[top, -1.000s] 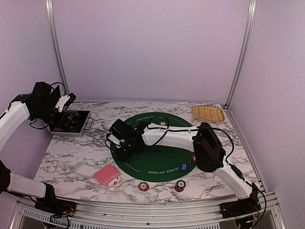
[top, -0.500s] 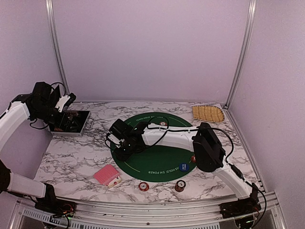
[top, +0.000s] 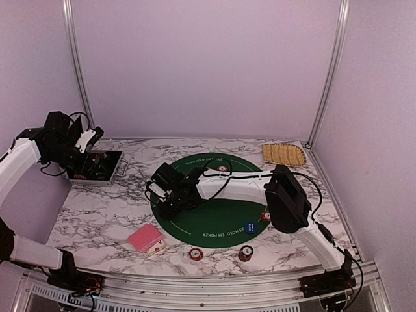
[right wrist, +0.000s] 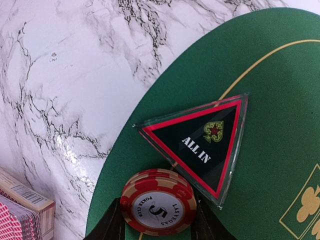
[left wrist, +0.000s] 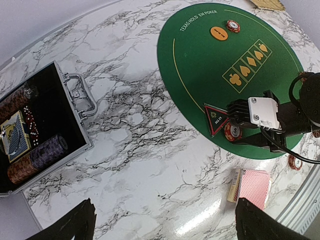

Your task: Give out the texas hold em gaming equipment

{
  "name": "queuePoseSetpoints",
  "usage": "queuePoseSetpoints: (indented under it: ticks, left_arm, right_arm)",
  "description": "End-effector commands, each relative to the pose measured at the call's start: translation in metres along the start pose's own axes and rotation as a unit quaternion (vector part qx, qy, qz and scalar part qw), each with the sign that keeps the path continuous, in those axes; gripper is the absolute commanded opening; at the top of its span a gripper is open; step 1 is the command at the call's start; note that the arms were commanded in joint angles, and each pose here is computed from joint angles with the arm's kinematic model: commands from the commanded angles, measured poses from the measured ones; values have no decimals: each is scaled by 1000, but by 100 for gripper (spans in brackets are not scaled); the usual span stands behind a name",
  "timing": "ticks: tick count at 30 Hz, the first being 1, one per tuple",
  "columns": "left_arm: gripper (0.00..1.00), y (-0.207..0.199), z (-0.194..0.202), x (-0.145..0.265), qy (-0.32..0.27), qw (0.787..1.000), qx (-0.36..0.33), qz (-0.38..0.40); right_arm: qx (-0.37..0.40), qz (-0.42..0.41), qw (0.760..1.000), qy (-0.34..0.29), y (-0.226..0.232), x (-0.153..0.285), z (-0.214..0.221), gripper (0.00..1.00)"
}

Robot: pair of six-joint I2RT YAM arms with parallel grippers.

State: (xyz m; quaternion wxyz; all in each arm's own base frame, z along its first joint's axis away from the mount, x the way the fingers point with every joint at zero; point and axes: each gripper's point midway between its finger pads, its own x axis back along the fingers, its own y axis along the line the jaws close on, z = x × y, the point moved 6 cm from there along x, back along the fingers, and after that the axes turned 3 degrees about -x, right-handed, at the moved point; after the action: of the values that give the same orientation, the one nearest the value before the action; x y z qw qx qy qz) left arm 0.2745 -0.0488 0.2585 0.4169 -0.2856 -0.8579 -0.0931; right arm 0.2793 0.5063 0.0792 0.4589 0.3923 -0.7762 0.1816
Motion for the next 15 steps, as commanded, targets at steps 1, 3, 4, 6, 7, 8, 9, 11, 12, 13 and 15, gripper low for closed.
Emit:
queuePoseSetpoints:
  ticks: [1, 3, 4, 6, 7, 8, 9, 11, 12, 13, 15]
  left_arm:
    - [99, -3, -1, 4, -2, 1000, -3, 9]
    - [99, -3, -1, 6, -3, 1000, -3, 7]
    - [99, -3, -1, 7, -5, 1000, -4, 5]
    - [99, -3, -2, 8, -6, 1000, -6, 4]
    - [99, -3, -2, 8, -6, 1000, -6, 4]
    - [99, -3, -1, 7, -5, 1000, -7, 5]
    - [99, -3, -1, 8, -6, 1000, -7, 5]
    - [99, -3, -2, 7, -6, 1000, -5, 7]
    - [99, -3, -2, 7, -6, 1000, -5, 7]
    - [99, -4, -2, 7, -7, 1000, -5, 8]
    - [99, -4, -2, 8, -8, 1000, -5, 8]
  right_arm:
    - [-13, -1, 1000, 19, -6, 5, 7, 7]
    - [-14, -2, 1000, 20, -5, 5, 6, 7]
    - [-14, -15, 1000, 23, -1, 6, 7, 7]
    - [-9, -19, 1000, 23, 5, 9, 8, 8]
    - [-6, -21, 999, 23, 7, 10, 8, 9]
    - [-3, -23, 999, 24, 9, 11, 8, 9]
    - [-2, -25, 999, 25, 11, 11, 9, 10]
    - [1, -28, 999, 28, 14, 11, 10, 12]
    - [1, -29, 999, 29, 14, 11, 11, 13]
    - [0, -30, 999, 31, 14, 10, 12, 15]
    - [-2, -29, 999, 32, 14, 9, 12, 19]
